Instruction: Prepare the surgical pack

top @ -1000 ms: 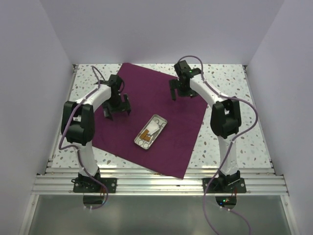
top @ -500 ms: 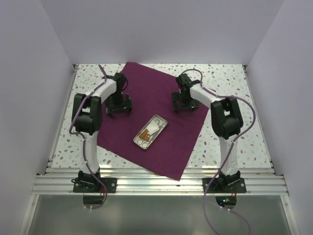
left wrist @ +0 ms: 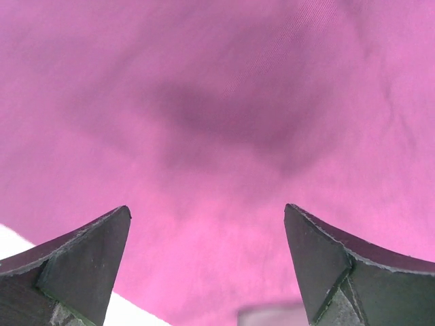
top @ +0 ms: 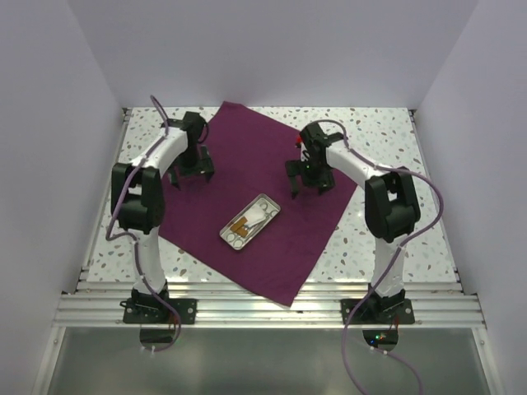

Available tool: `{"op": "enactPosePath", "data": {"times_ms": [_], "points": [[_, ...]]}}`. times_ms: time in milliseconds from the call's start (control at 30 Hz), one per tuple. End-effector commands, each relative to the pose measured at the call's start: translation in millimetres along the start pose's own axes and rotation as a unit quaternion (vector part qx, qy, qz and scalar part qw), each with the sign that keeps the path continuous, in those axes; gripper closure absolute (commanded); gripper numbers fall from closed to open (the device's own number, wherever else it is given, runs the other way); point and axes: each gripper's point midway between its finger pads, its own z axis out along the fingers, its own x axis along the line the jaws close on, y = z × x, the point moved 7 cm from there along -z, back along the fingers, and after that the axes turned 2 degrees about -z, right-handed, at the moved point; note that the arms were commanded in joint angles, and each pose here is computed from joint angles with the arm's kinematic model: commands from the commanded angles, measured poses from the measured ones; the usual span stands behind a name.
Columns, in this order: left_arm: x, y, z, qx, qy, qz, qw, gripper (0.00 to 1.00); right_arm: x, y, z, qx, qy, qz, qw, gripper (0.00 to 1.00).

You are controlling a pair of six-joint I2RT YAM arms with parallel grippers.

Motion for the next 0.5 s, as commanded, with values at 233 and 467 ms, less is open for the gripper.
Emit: {"op": "enactPosePath", "data": {"times_ms": [233, 467], "points": [[51.5, -89.6, -78.1, 0.0, -0.061, -0.097, 0.993, 0.02, 78.3, 11.2, -54.4, -0.055, 0.171, -0.126, 0.976, 0.21], [59.0, -123.3, -80.9, 0.018, -0.076, -0.1, 0.992, 0.02, 97.9, 18.0, -31.1, -0.043, 0.157, -0.149, 0.975, 0.3]]}}
